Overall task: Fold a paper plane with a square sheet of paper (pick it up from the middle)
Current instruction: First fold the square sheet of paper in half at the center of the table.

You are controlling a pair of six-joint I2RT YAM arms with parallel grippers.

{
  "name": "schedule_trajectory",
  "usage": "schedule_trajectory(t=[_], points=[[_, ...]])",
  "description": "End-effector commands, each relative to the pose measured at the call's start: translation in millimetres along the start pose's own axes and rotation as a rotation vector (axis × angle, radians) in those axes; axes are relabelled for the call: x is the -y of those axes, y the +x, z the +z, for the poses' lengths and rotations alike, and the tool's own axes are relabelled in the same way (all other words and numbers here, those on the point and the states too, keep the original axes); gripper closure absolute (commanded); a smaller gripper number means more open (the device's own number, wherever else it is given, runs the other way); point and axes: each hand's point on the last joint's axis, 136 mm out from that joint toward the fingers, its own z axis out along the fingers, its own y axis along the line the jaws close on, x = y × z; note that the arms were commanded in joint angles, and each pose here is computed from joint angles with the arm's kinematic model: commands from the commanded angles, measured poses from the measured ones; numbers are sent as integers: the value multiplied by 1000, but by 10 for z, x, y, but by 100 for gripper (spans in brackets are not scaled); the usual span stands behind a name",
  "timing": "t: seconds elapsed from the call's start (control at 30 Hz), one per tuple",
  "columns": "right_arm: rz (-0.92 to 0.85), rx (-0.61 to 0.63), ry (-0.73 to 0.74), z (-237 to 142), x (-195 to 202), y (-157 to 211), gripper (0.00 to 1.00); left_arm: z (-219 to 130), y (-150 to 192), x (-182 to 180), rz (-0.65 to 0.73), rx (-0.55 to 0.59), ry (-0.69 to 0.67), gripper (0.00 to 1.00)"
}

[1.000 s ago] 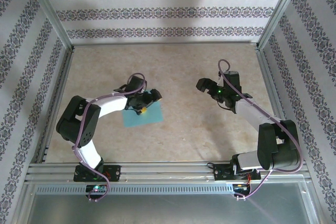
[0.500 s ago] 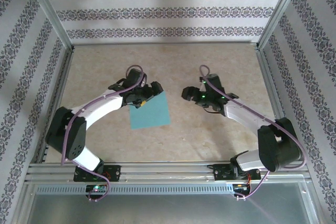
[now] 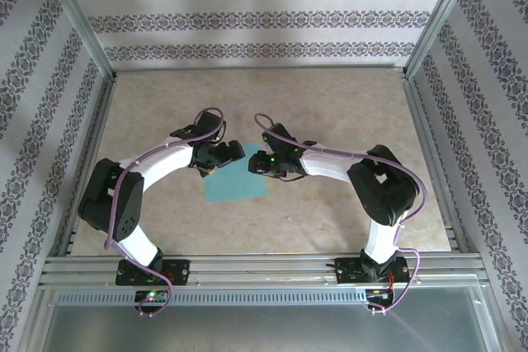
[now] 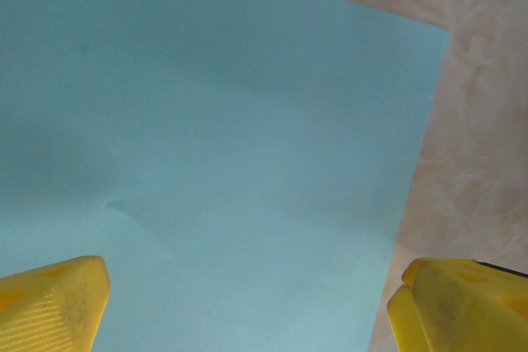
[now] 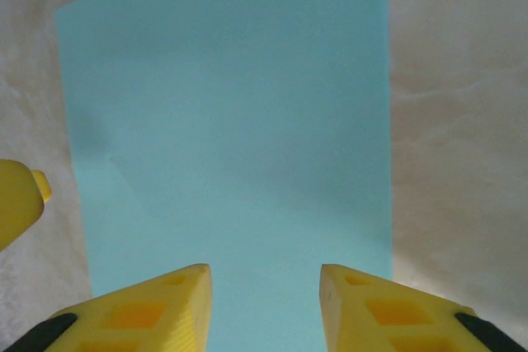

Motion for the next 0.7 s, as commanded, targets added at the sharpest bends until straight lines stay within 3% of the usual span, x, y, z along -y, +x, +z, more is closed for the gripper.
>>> schedule_trajectory(t=[0.0,0.13,0.4,0.67], points=[[34,-31,15,70,-2,52,64,74,99,9,0,-46,-3,9],[50,-53,32,109,74,127,69,143,110,20,4,-59,-19,12],[70,-84,14,161,86,199,73,280,175,-36,105,-90,-141,10],[64,-26,-54,-5,24,79,72,435,224,-140,140,-125,-204,10]])
